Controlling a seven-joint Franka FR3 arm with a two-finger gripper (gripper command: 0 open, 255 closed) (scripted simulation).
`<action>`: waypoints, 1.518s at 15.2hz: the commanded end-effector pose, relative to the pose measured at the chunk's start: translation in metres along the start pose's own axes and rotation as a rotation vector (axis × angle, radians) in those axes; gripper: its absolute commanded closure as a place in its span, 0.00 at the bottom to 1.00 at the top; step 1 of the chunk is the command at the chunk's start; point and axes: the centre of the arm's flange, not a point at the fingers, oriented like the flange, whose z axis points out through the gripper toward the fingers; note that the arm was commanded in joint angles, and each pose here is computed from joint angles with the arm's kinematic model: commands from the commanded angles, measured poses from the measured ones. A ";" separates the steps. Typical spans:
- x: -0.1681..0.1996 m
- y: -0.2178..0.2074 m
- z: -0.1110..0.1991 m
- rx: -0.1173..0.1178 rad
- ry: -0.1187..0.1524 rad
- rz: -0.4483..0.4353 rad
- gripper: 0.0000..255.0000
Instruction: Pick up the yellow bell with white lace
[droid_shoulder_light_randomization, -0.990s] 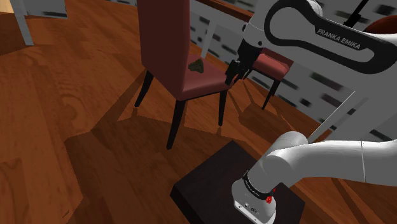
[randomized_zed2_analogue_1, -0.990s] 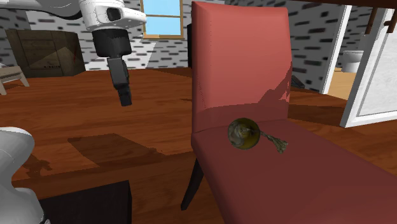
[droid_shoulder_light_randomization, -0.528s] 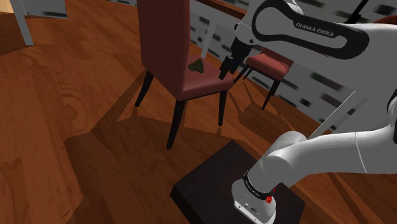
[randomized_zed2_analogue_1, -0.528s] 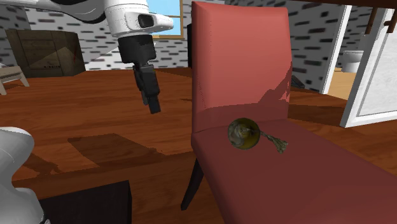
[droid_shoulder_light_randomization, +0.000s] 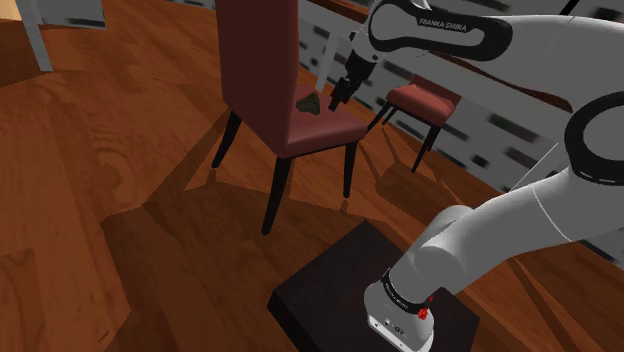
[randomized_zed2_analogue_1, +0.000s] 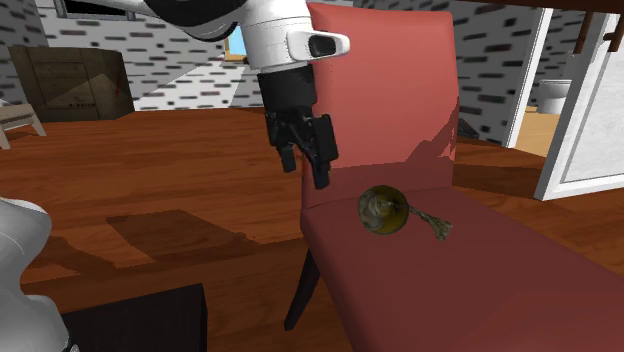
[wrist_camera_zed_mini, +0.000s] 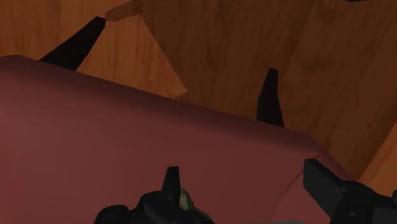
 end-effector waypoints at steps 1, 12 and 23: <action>0.018 0.018 0.009 0.015 0.015 -0.036 0.00; 0.069 0.057 0.056 0.061 0.054 -0.129 0.00; 0.067 0.057 0.070 0.061 0.054 -0.129 1.00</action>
